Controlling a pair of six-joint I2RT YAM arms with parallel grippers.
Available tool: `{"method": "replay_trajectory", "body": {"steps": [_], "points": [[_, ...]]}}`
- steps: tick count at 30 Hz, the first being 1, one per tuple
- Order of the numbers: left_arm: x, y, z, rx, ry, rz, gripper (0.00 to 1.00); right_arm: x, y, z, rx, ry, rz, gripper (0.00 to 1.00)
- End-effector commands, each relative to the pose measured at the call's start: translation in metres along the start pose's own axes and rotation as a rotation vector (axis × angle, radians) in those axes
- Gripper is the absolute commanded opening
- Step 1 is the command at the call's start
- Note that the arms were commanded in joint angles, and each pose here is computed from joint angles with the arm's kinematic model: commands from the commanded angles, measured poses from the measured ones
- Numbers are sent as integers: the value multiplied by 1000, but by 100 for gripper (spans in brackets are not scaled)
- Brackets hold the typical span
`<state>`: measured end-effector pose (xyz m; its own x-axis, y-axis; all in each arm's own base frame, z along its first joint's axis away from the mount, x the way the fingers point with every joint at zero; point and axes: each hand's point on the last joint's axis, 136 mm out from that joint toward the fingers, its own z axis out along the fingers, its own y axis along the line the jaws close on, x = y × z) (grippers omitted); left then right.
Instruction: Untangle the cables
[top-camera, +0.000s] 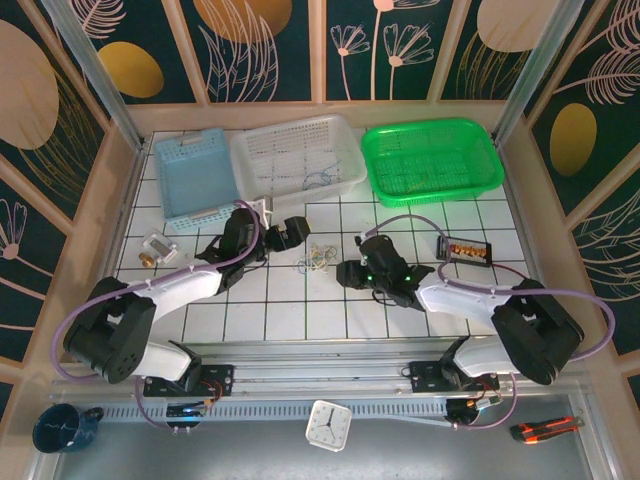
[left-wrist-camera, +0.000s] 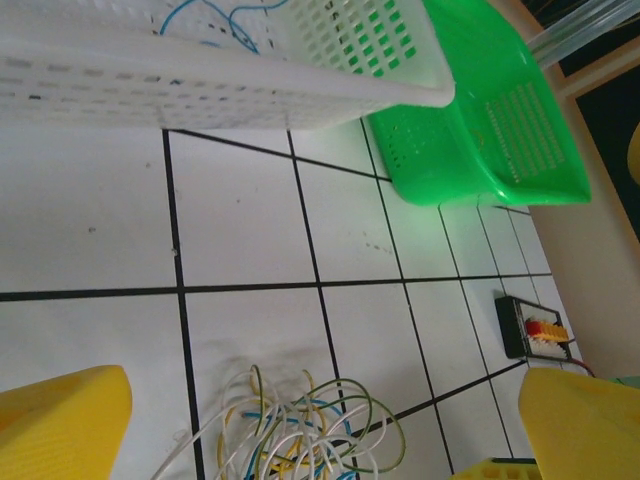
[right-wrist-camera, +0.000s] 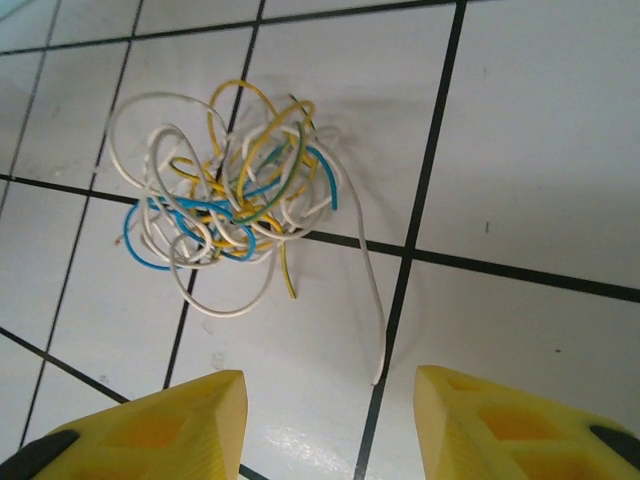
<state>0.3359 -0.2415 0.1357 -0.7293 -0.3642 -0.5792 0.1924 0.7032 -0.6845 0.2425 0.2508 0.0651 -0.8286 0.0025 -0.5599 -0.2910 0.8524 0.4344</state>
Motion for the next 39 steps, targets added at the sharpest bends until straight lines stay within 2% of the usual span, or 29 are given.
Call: {"method": "replay_trajectory", "body": {"steps": [1,21,23,26,29,39], "points": [[-7,-11,3,35,5,3,99,1,-8,7,58,-6,9,47],[-6,-13,7,49,10,10,99,8,-9,35,83,49,-11,33],[-8,-14,7,53,9,14,99,8,-9,36,84,52,-13,29],[-9,-17,7,60,11,24,99,4,-6,35,80,46,-19,15],[-8,-17,6,61,12,44,99,-5,0,29,68,28,-32,0],[-6,-18,-1,76,-1,109,99,-83,42,-31,-28,-159,-74,0]]}}
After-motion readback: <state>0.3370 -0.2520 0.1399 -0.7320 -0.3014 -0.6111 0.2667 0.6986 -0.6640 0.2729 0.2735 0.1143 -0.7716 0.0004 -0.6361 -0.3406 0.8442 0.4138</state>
